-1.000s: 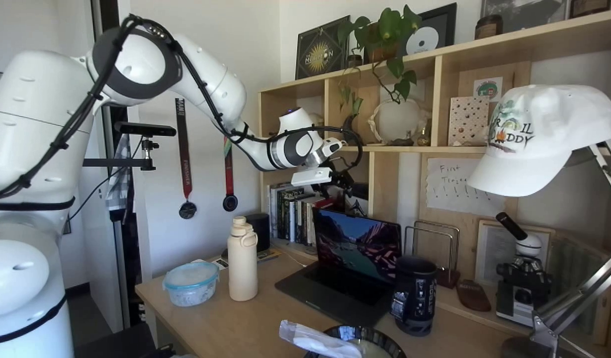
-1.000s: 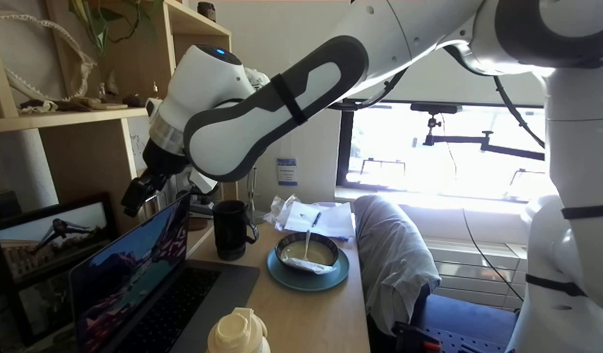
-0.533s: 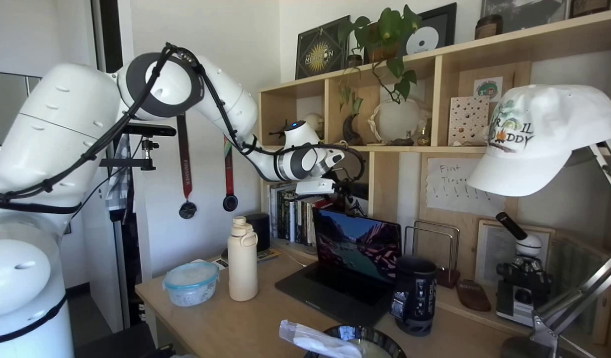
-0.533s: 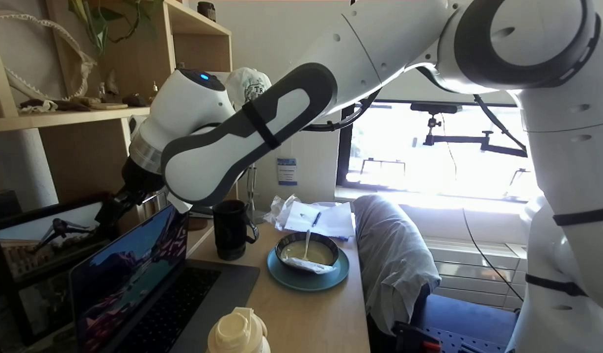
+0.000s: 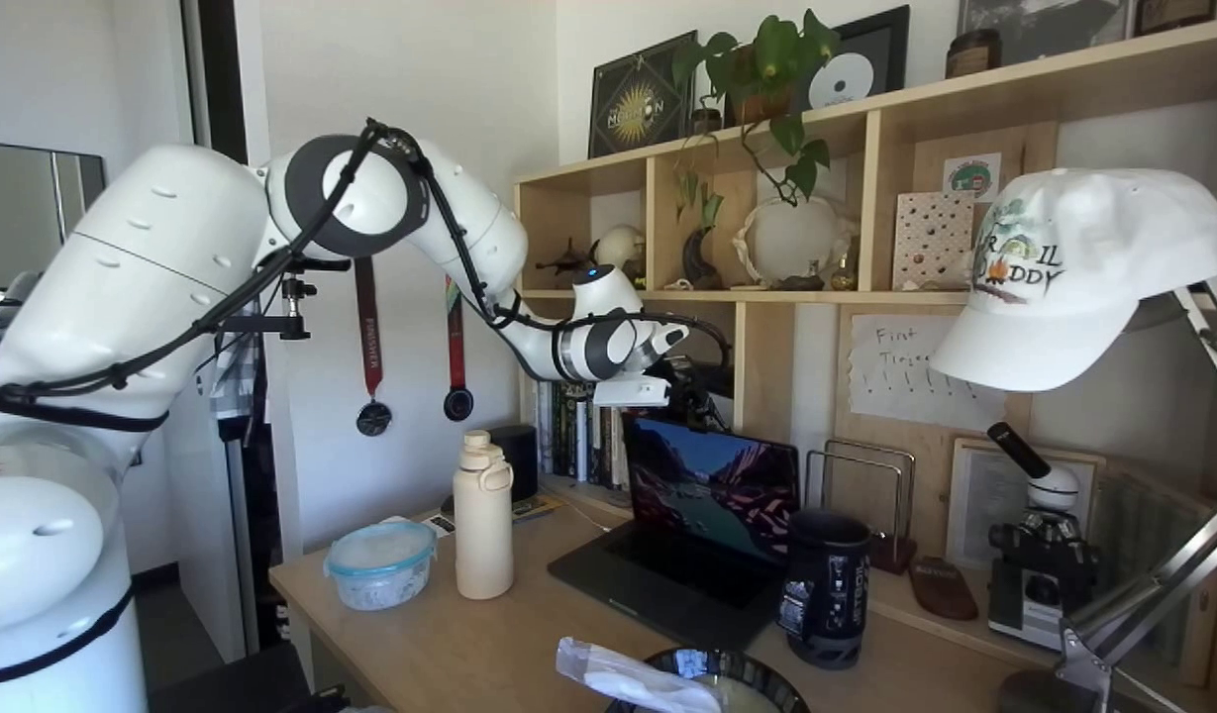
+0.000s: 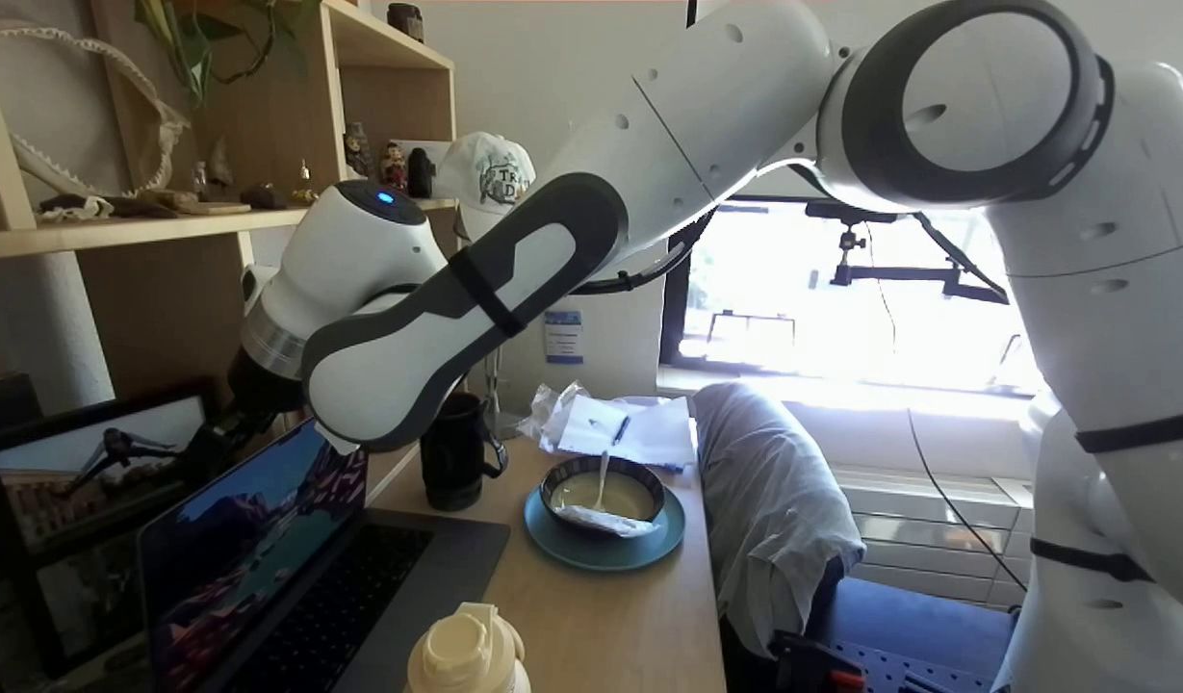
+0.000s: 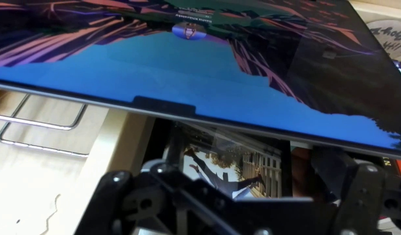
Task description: Close the laptop screen
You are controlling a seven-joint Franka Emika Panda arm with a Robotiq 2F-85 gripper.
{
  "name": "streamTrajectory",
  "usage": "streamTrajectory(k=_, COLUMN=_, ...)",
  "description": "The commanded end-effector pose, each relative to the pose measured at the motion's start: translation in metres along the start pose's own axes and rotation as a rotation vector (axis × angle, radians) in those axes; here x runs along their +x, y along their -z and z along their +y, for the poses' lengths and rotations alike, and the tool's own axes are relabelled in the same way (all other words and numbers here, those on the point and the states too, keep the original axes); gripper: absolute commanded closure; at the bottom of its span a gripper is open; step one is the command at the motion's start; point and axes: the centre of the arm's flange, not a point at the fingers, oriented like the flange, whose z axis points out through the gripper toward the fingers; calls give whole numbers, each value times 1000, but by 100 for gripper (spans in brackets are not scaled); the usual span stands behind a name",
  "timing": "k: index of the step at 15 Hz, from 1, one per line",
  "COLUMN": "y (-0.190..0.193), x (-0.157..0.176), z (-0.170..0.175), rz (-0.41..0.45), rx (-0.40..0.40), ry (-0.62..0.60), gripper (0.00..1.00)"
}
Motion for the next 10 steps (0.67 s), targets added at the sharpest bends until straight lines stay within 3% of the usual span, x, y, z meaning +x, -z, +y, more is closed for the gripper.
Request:
streamTrajectory(k=1, y=-4, x=4, z=-3, rz=-25, rx=3, ry=-8, gripper=0)
streamTrajectory(k=10, y=-2, x=-18, z=3, rz=-183, rx=18, ry=-63, gripper=0)
